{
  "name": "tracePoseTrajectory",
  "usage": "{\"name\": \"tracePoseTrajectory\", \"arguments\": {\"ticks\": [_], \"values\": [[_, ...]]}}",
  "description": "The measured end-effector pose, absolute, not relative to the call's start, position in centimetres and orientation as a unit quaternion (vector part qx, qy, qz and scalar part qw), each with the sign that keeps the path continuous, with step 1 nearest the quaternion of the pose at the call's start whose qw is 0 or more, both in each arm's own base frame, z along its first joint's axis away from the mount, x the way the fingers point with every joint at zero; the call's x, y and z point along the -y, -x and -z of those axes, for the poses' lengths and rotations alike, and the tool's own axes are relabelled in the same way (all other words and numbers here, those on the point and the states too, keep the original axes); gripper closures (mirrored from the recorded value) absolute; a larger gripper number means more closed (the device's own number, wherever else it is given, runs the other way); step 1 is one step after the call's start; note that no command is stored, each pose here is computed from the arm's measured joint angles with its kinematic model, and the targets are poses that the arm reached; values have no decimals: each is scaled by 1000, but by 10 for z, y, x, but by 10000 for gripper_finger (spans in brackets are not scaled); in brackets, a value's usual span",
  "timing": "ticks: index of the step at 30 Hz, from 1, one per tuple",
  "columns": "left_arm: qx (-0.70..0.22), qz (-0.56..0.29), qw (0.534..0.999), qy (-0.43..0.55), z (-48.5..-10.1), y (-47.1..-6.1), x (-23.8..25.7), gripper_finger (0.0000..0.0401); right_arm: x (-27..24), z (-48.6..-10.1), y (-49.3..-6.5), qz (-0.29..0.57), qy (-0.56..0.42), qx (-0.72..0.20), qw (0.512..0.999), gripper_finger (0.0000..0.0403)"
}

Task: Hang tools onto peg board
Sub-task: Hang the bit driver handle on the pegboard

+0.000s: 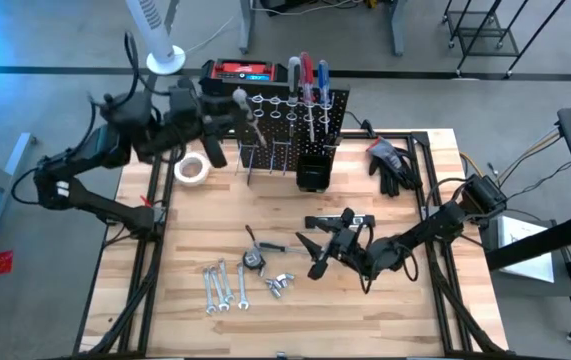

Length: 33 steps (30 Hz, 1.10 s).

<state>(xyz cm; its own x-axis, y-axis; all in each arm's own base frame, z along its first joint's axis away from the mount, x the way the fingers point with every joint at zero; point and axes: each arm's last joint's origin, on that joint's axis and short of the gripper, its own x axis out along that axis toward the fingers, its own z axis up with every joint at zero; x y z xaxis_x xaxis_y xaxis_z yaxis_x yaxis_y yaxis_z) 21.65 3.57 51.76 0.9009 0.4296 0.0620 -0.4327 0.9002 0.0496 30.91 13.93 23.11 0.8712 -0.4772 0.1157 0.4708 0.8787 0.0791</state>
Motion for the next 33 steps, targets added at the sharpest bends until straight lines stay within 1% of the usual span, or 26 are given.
{"name": "tracePoseTrajectory", "arguments": {"ticks": [7, 17, 23, 28, 33], "values": [[15, -230, 972, -41, -544, -226, -47, 305, -139, -228, -309, 244, -26, 60, 968, 188], [37, -251, 966, -44, -579, -233, -72, 305, -138, -222, -306, 243, -31, 55, 968, 190], [18, -240, 970, -36, -584, -245, -86, 305, -137, -221, -306, 243, -35, 55, 968, 191], [7, -254, 967, -33, -577, -255, -99, 305, -137, -220, -305, 235, -38, 56, 970, 192], [-9, -261, 965, -18, -571, -257, -112, 305, -137, -218, -305, 235, -38, 53, 970, 194]]}}
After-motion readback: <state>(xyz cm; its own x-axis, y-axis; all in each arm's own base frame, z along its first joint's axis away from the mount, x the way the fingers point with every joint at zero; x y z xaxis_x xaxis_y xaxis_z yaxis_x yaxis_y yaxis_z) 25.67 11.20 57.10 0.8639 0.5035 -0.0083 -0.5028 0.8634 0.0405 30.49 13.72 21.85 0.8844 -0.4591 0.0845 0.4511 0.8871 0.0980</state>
